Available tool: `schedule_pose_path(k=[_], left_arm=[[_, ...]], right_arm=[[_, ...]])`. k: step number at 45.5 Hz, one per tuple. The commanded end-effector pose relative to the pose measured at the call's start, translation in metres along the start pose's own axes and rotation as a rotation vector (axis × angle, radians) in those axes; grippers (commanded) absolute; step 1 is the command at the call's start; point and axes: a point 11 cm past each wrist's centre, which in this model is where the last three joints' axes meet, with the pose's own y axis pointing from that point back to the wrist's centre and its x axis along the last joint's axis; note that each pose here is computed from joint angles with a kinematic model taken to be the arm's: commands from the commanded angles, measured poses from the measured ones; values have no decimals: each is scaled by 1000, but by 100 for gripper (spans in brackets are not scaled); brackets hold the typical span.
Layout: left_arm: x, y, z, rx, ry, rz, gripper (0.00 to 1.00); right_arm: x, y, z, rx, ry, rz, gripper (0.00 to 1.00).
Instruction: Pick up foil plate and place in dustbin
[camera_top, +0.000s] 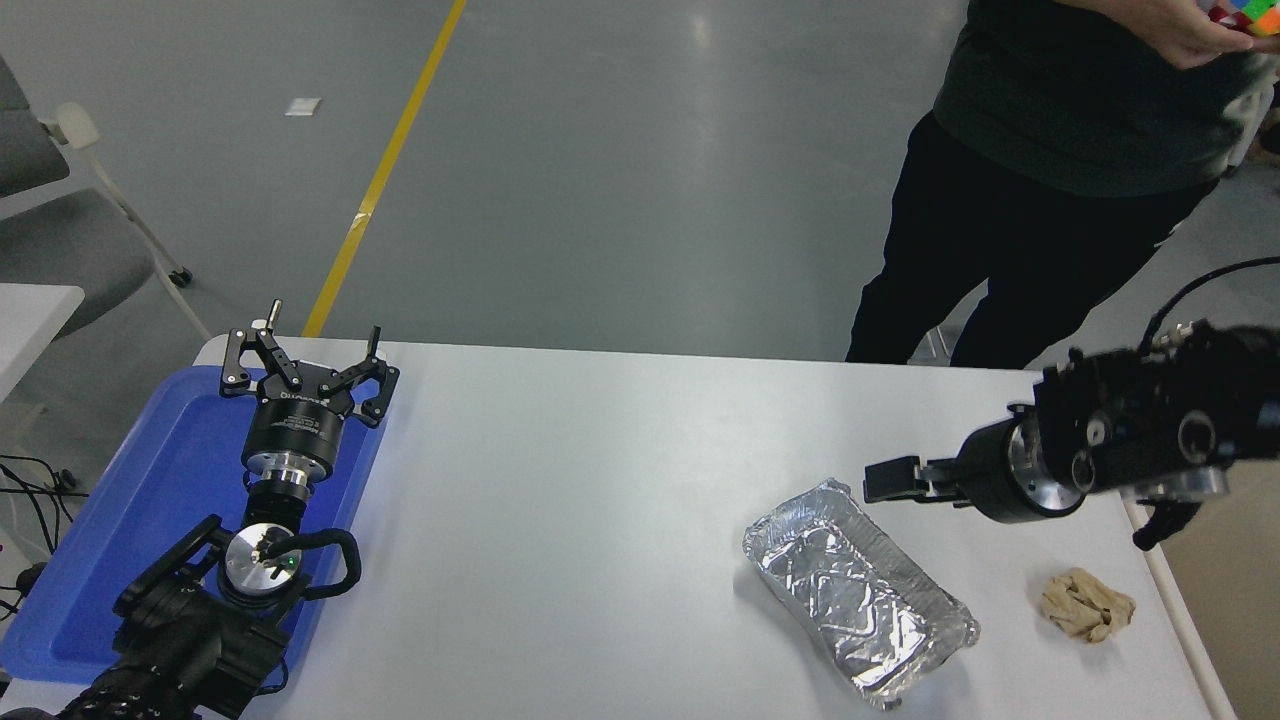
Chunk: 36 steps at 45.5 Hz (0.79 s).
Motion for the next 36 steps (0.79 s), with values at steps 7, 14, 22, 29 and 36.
schedule_pose_path(k=[7,14,22,29,36], left_arm=[[0,0,0,0,0,0,100],[0,0,0,0,0,0,100],[0,0,0,0,0,0,100],[0,0,0,0,0,0,100],[0,0,0,0,0,0,100]], right_arm=[[-31,-49,7,21,49,43,100],[-43,-69,15,11,92,58,100],[-39,-80,30,-14,127,85,100],[-32,-82,39,-34,133,109,98],[-42,-88,46,-43,141,95,93]])
